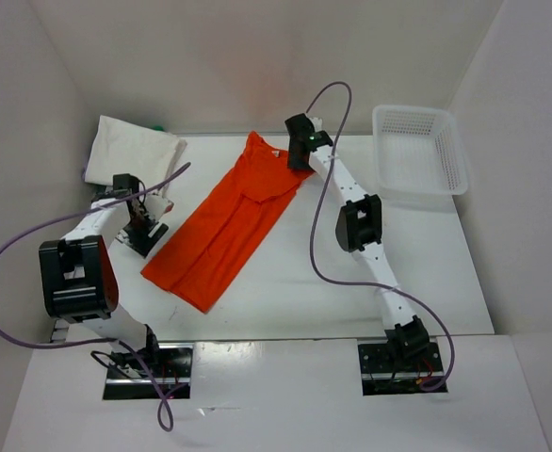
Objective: Fold and stack the t-shirts
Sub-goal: Rotate the tshirt 90 degrees
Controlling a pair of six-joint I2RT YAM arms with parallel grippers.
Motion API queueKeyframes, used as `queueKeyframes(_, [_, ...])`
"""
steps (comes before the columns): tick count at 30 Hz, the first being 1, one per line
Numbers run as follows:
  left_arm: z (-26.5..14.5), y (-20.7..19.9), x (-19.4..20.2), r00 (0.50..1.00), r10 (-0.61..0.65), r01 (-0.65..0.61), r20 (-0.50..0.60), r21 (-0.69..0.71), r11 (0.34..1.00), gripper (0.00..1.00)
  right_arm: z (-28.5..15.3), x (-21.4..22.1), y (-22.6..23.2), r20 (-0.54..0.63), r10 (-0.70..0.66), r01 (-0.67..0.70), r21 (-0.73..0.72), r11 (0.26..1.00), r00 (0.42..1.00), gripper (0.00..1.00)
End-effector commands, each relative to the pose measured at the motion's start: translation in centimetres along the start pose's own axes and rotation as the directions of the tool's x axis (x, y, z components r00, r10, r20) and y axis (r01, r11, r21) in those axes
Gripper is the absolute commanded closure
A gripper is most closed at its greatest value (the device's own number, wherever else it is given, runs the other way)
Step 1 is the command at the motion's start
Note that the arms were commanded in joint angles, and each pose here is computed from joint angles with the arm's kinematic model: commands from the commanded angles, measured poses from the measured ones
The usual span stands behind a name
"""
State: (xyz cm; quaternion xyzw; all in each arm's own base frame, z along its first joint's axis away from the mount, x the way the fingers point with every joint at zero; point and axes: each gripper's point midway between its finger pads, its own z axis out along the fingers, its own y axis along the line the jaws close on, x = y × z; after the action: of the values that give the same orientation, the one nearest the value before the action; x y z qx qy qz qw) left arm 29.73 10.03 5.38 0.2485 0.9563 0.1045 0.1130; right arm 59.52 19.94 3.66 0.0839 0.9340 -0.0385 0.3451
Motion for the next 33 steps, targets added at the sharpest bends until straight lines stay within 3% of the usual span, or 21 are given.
queueKeyframes(1, [-0.1, -1.1, -0.9, 0.999, -0.033, 0.033, -0.005, 0.047, 0.998, 0.16, -5.1, -6.8, -1.5, 0.131, -0.012, 0.018, -0.049, 0.999, 0.991, 0.24])
queueKeyframes(2, [-0.1, -1.7, -1.5, 1.000, -0.029, 0.029, 0.006, 0.060, 0.998, 0.16, -6.4, -7.8, -1.8, 0.132, 0.005, 0.007, -0.089, 0.996, 0.991, 0.20])
queueKeyframes(3, [-0.1, -2.1, -1.8, 1.000, -0.021, 0.020, 0.014, 0.069, 0.997, 0.16, -10.5, -10.5, -2.3, 0.186, 0.031, -0.009, -0.114, 0.993, 0.982, 0.16])
queueKeyframes(5, [-0.2, -2.7, -2.2, 0.999, -0.028, 0.026, 0.023, 0.081, 0.996, 0.16, -14.6, -12.3, -3.0, 0.235, 0.046, -0.020, -0.113, 0.993, 0.971, 0.10])
queueKeyframes(6, [0.0, -3.0, -2.4, 1.000, -0.016, 0.014, 0.018, 0.088, 0.996, 0.16, -18.7, -13.0, -3.0, 0.264, 0.046, -0.013, -0.126, 0.992, 0.964, 0.07])
queueKeyframes(8, [0.3, -3.4, -2.4, 1.000, -0.016, 0.014, 0.020, 0.090, 0.996, 0.16, -22.4, -12.8, -3.1, 0.281, 0.033, 0.001, -0.123, 0.992, 0.959, 0.00])
queueKeyframes(11, [0.5, -3.9, -1.6, 0.999, -0.026, 0.024, 0.025, 0.075, 0.997, 0.16, -27.5, -9.1, -2.7, 0.247, 0.000, 0.040, -0.160, 0.986, 0.969, 0.00])
queueKeyframes(12, [0.7, -4.5, -0.8, 0.999, -0.025, 0.024, 0.019, 0.079, 0.997, 0.16, -26.5, -4.0, -1.7, 0.158, -0.063, 0.087, -0.152, 0.985, 0.985, 0.00])
queueKeyframes(13, [0.8, -4.6, -0.7, 0.999, -0.026, 0.024, 0.025, 0.075, 0.997, 0.16, -30.5, -3.2, -2.0, 0.197, -0.039, 0.080, -0.203, 0.976, 0.980, 0.00])
queueKeyframes(14, [0.6, -4.6, -0.6, 0.999, -0.028, 0.025, 0.036, 0.067, 0.997, 0.16, -28.9, 1.5, -1.5, 0.141, -0.082, 0.110, -0.202, 0.973, 0.987, 0.00])
queueKeyframes(15, [0.7, -4.7, -0.3, 0.999, -0.028, 0.026, 0.034, 0.058, 0.998, 0.16, -31.1, 5.2, 1.7, 0.107, -0.080, 0.109, -0.311, 0.944, 0.991, 0.00])
queueKeyframes(16, [1.0, -5.0, 0.1, 0.999, -0.028, 0.026, 0.036, 0.056, 0.998, 0.14, -33.7, 6.4, 3.1, 0.113, -0.034, 0.078, -0.413, 0.907, 0.993, 0.00])
queueKeyframes(17, [0.7, -5.0, 0.0, 0.998, -0.039, 0.036, 0.050, 0.047, 0.998, 0.14, -34.5, 9.0, 4.6, 0.067, -0.035, 0.063, -0.471, 0.880, 0.997, 0.00])
queueKeyframes(18, [0.8, -5.0, 0.0, 0.997, -0.049, 0.046, 0.060, 0.041, 0.998, 0.14, -35.0, 14.9, 6.8, -0.042, -0.069, 0.037, -0.518, 0.855, 0.997, 0.00])
queueKeyframes(20, [0.6, -5.2, 0.3, 0.996, -0.062, 0.060, 0.071, 0.035, 0.998, 0.14, -35.9, 19.1, 9.4, -0.100, -0.079, 0.008, -0.566, 0.825, 0.992, 0.00])
queueKeyframes(22, [0.4, -4.8, 0.4, 0.993, -0.081, 0.080, 0.083, 0.014, 0.997, 0.14, -36.6, 23.9, 12.1, -0.190, -0.112, -0.023, -0.591, 0.806, 0.975, 0.07])
queueKeyframes(23, [0.3, -4.9, 0.6, 0.993, -0.081, 0.081, 0.083, 0.014, 0.997, 0.14, -36.6, 25.1, 13.1, -0.216, -0.114, -0.040, -0.599, 0.800, 0.970, 0.24])
queueKeyframes(27, [0.6, -4.8, 0.8, 0.990, -0.099, 0.098, 0.097, 0.015, 0.995, 0.14, -36.4, 30.0, 16.5, -0.356, -0.161, -0.112, -0.635, 0.764, 0.920, 0.60])
queueKeyframes(31, [0.6, -5.3, 0.9, 0.989, -0.100, 0.097, 0.112, 0.027, 0.995, 0.14, -35.5, 32.8, 18.5, -0.431, -0.175, -0.140, -0.606, 0.783, 0.885, 0.61])
queueKeyframes(33, [0.6, -5.2, 0.9, 0.988, -0.091, 0.089, 0.121, 0.020, 0.996, 0.14, -35.1, 34.6, 19.6, -0.483, -0.183, -0.173, -0.601, 0.781, 0.856, 0.49])
